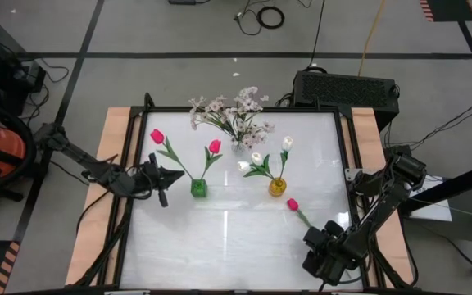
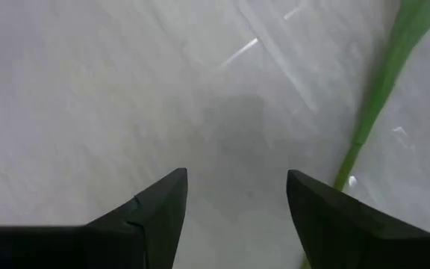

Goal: Sort flowers into vase by color
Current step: Put the left red flower into the green vase

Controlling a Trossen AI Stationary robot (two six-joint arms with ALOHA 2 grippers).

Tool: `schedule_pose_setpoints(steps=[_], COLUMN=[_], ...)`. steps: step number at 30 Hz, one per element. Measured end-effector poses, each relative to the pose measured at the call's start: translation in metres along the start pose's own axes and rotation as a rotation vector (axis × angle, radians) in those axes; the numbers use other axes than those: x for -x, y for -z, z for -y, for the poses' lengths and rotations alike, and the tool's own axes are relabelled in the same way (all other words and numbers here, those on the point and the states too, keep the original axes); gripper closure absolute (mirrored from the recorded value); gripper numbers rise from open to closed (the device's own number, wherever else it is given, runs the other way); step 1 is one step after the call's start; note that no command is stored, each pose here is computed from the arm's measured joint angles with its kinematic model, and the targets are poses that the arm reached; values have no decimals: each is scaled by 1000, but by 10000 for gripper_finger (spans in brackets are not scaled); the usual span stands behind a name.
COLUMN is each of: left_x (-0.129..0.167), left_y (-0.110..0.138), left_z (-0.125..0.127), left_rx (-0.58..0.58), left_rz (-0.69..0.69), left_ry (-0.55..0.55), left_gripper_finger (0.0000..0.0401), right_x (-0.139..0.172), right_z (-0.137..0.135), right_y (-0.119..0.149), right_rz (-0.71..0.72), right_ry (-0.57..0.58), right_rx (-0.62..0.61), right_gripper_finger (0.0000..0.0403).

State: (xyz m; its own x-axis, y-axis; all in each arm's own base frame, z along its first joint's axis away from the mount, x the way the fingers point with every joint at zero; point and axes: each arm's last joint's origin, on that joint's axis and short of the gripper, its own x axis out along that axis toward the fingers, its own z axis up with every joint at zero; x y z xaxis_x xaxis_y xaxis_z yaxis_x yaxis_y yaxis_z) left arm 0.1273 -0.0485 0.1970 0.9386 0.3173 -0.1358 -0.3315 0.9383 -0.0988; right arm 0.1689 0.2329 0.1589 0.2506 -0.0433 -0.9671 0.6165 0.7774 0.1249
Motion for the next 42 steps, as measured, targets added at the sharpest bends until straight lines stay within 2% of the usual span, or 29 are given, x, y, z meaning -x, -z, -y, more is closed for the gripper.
schedule_pose_setpoints(steps=[5,11,18,21,28,31,34,40,42], left_x=[-4,0,0,-3,-9,-12,-14,-15,-15], left_y=[5,11,10,8,4,0,-5,-6,-7], left_z=[1,3,1,-4,-14,-16,-16,-15,-14], left_rx=[-7,90,89,89,92,91,74,82,94], left_rz=[-33,-85,-38,-22,-10,17,39,38,37], left_ry=[-1,23,-78,-135,-192,-194,-156,-111,-89], left_gripper_finger=[388,388,381,353,246,233,261,377,387], right_x=[0,2,4,4,4,4,4,4,4], right_z=[-5,-10,-6,-6,-6,-5,-4,-4,-4], right_y=[1,8,15,16,16,15,15,15,15], right_rz=[-3,-11,-12,-11,15,32,42,42,42], right_ry=[-55,-113,-81,-82,-85,-77,-74,-73,-73], right_rx=[-12,-33,-49,-45,-39,-32,-32,-38,-38], right_gripper_finger=[181,181,181,181,181,181,181,181,181])
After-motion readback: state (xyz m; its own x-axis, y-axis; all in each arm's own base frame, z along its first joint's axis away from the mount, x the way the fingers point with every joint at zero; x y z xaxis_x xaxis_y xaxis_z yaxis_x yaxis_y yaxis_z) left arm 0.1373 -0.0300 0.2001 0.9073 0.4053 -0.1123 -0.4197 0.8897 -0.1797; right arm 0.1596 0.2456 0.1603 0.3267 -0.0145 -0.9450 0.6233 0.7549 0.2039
